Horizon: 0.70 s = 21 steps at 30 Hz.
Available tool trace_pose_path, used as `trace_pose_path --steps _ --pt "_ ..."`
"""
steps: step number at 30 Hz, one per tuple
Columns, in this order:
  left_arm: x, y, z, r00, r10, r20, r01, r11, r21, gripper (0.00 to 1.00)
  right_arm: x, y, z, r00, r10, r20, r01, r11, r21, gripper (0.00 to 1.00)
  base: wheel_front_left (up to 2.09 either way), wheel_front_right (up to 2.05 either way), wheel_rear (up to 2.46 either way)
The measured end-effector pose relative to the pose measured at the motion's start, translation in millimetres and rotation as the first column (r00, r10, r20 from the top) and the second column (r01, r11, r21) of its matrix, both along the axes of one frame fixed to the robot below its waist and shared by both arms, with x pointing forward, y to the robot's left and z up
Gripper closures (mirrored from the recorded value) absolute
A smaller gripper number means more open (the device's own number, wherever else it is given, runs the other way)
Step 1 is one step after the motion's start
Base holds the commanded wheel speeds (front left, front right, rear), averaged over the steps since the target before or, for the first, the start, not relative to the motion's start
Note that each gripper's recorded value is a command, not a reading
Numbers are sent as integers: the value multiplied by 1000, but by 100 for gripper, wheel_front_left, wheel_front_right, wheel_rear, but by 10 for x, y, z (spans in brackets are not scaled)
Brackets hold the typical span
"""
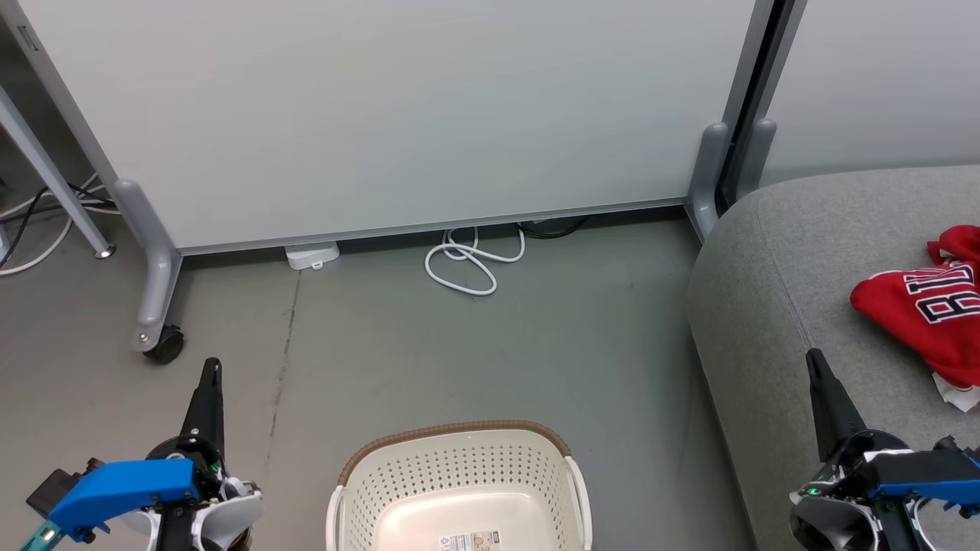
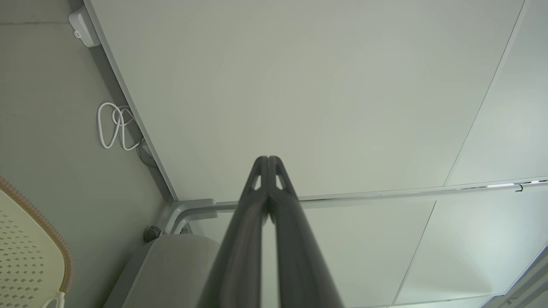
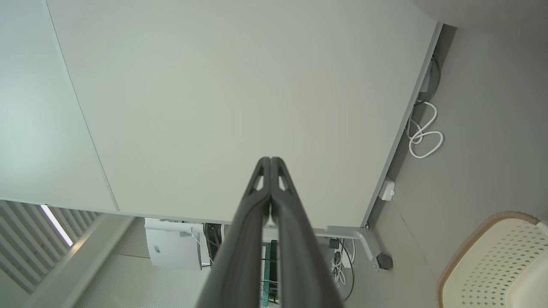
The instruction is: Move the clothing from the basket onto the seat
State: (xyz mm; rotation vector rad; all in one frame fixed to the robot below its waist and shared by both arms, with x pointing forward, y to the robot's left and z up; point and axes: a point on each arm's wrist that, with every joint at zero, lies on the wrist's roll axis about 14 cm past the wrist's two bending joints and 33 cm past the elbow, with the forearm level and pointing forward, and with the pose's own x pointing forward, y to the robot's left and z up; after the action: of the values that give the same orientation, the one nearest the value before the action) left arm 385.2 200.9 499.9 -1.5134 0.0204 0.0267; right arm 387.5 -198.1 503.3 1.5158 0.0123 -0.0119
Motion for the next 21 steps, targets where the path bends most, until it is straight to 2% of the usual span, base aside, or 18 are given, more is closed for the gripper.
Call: trace_pose_path --steps 9,21 --pt "20 -5 25 1000 -3 13 4 998 -60 100 -4 -14 4 1000 0 4 0 998 58 100 0 0 0" --pt "23 -6 37 1000 -3 18 4 998 -60 100 1 -14 12 1000 0 7 0 998 59 100 0 0 0"
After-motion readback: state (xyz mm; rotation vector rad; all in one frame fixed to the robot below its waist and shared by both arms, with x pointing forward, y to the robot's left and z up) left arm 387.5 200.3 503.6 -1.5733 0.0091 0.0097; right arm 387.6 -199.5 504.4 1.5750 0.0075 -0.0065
